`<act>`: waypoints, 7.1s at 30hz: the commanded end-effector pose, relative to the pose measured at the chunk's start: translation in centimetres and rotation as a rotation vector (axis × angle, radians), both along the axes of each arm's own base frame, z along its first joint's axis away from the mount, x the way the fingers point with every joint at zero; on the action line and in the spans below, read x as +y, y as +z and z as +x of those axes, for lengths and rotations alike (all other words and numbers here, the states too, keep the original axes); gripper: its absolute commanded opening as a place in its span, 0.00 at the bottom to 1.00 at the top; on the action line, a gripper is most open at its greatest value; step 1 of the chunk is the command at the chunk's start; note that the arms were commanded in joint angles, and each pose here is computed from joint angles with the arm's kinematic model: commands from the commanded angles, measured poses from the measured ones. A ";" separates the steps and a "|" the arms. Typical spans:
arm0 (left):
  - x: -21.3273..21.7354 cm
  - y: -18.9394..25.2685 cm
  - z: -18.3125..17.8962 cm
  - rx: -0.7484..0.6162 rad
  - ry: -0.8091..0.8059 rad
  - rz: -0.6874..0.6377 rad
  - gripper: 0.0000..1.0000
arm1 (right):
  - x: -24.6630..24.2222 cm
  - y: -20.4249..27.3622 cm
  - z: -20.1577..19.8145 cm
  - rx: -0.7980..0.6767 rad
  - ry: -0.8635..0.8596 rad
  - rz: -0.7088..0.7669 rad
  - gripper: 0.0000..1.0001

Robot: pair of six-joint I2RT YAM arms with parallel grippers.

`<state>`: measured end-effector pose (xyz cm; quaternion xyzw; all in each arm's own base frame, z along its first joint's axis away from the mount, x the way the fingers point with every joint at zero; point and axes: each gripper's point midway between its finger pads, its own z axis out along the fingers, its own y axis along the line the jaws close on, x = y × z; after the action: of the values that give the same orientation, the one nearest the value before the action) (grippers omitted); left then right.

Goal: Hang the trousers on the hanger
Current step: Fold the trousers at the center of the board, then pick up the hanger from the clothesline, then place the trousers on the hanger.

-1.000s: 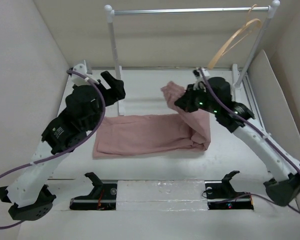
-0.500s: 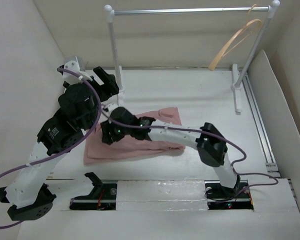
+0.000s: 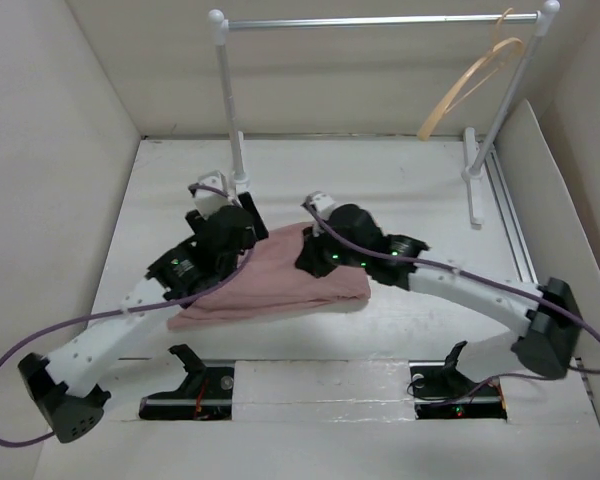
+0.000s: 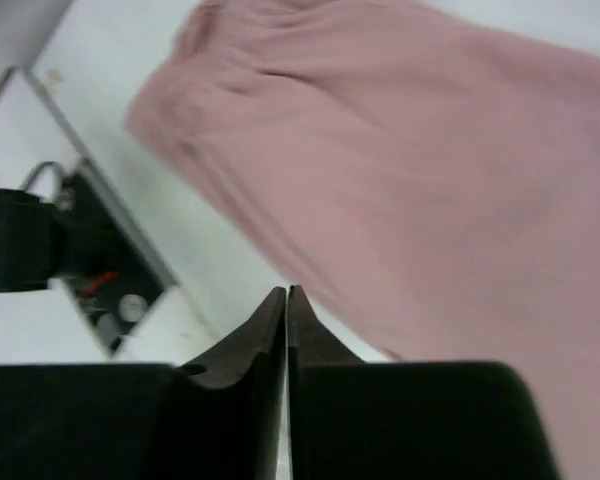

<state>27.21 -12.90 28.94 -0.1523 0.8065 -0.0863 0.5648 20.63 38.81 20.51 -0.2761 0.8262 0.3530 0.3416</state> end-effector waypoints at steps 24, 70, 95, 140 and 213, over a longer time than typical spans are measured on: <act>-2.6 -11.8 -2.1 0.326 -0.067 -0.052 0.72 | -16.0 1.9 2.9 -0.100 -0.193 -0.096 0.55; -13.1 -7.8 -2.2 0.245 -0.522 -0.191 0.39 | -32.5 22.1 32.9 -0.439 -0.525 0.489 0.49; -21.7 14.0 2.0 -0.121 -0.789 -0.286 0.63 | -29.3 16.7 20.0 -0.345 -0.351 0.338 0.00; -31.3 -7.5 -2.2 0.118 -0.570 -0.478 0.00 | -25.1 0.6 1.4 -0.045 -0.169 0.033 0.41; -19.4 -16.5 2.0 0.168 -0.398 -0.130 0.00 | -32.7 -12.6 12.7 0.188 -0.545 -0.028 0.00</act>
<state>28.76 -31.61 9.28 -0.0615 0.8704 -0.2439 0.4233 32.80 5.86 7.89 -0.0062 0.9082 0.2604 0.3276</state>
